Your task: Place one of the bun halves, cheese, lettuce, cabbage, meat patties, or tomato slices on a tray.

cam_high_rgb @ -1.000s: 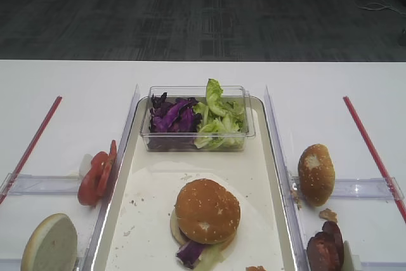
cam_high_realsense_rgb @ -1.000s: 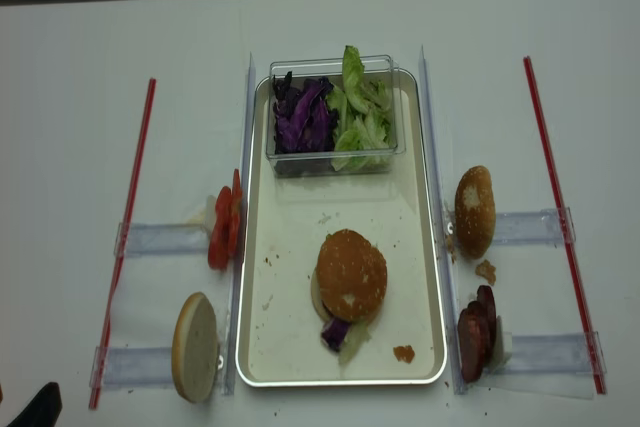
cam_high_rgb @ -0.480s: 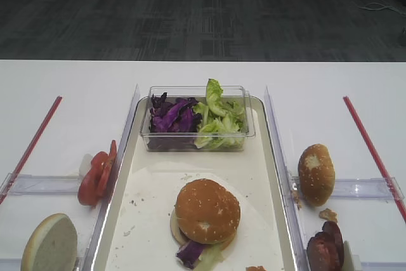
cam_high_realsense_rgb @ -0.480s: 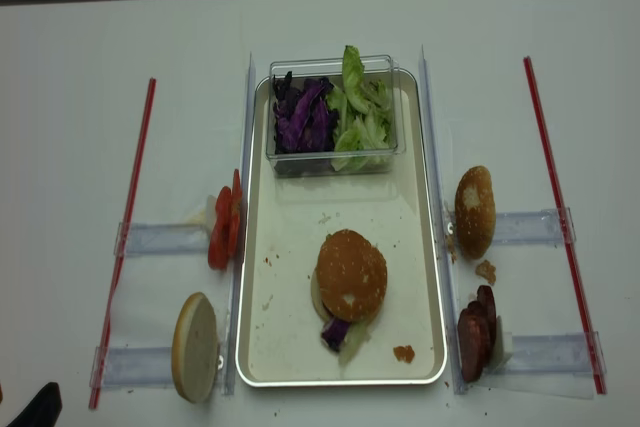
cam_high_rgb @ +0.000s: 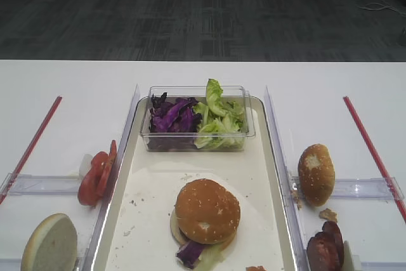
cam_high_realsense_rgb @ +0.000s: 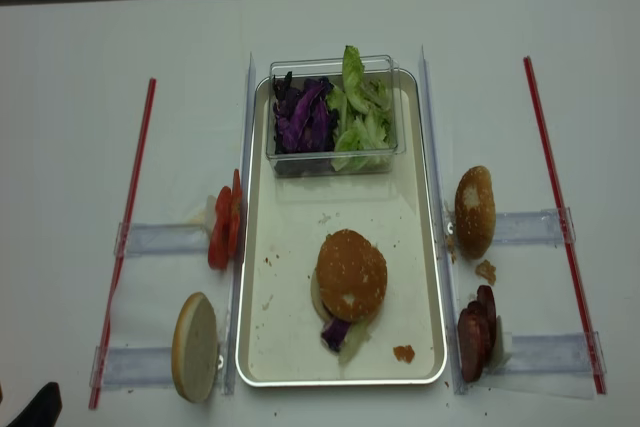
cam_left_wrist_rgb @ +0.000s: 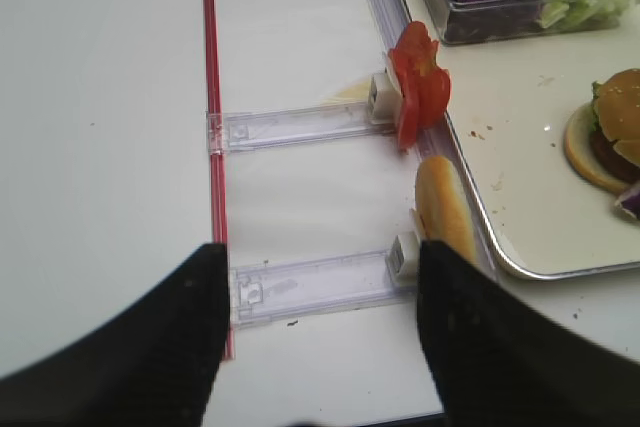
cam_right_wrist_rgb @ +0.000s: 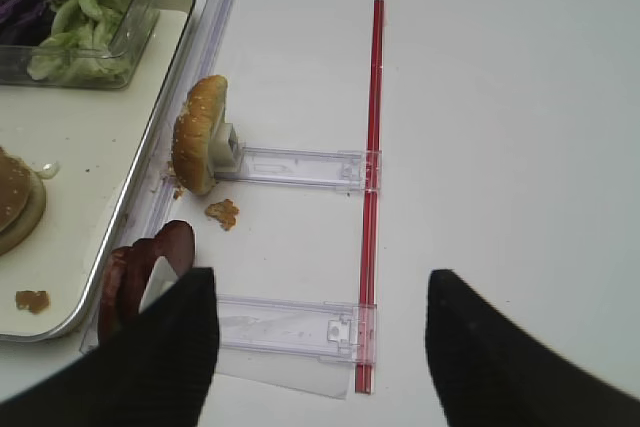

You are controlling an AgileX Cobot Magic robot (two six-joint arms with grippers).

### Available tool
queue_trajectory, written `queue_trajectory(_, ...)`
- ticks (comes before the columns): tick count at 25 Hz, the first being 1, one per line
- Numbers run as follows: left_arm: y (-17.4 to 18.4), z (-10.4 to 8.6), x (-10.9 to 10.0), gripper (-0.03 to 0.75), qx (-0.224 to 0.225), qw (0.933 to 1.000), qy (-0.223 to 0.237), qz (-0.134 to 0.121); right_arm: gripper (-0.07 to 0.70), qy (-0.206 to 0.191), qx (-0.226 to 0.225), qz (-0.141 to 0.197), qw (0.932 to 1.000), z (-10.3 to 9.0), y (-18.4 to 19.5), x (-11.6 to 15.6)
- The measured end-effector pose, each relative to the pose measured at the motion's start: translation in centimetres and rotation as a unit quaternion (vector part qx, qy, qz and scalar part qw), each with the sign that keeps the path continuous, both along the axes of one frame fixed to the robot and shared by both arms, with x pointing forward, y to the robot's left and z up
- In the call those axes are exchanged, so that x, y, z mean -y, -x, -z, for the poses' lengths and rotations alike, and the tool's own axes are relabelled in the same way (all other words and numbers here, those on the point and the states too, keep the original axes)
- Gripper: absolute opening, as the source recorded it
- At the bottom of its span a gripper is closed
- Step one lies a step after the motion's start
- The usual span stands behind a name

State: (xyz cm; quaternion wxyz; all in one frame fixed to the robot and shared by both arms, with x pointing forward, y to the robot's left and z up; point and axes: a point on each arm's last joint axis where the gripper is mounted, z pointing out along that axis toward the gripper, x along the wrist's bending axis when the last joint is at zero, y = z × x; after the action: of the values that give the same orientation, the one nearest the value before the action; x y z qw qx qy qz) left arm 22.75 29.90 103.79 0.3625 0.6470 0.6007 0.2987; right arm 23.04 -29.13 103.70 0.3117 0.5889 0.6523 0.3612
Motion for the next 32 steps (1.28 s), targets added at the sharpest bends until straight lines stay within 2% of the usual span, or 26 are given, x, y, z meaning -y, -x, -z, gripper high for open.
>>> queue_trajectory(32,0.00,0.00,0.00,0.396,0.000,1.0000,0.000,0.000,0.469,0.000,0.000,0.000,1.0000,0.00,0.00,0.00)
